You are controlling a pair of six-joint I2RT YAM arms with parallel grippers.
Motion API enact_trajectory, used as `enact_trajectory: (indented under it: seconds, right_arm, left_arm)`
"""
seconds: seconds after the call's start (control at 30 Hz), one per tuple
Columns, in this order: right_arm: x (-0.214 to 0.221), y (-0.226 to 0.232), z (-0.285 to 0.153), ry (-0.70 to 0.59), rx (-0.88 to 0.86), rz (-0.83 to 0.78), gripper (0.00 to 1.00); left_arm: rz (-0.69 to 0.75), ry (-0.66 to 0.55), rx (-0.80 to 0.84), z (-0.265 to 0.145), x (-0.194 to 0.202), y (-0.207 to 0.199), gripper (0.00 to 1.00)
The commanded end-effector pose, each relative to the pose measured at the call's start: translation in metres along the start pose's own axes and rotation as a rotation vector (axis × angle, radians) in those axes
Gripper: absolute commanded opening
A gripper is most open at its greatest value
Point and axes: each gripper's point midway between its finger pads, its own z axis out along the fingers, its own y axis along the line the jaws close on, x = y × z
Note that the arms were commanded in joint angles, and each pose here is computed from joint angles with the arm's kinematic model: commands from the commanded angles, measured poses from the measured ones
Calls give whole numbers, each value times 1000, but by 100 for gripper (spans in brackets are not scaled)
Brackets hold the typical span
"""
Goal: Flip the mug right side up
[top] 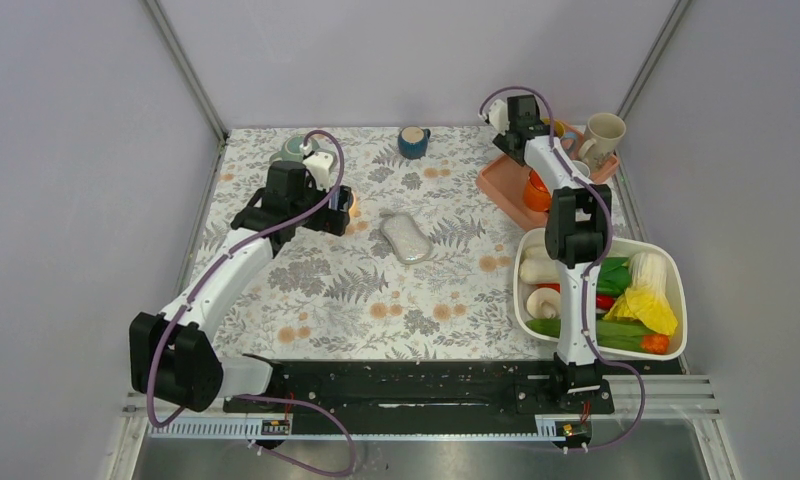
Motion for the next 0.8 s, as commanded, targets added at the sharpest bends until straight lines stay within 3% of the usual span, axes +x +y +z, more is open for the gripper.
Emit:
enact_trajectory:
  seconds: [0.0,0.2,0.77]
  right_arm:
    - [-3,-30,-11,-7,135,-90,70]
    - [-8,-38,-1,-31,168,-104,64]
    - [9,-69,34,-79,184,-251,65]
  left_arm:
    - [14,-66,3,-1,-25,1,97]
    - [26,-61,-3,0,-26,3,97]
    - [40,-37,-15,6,-27,6,97]
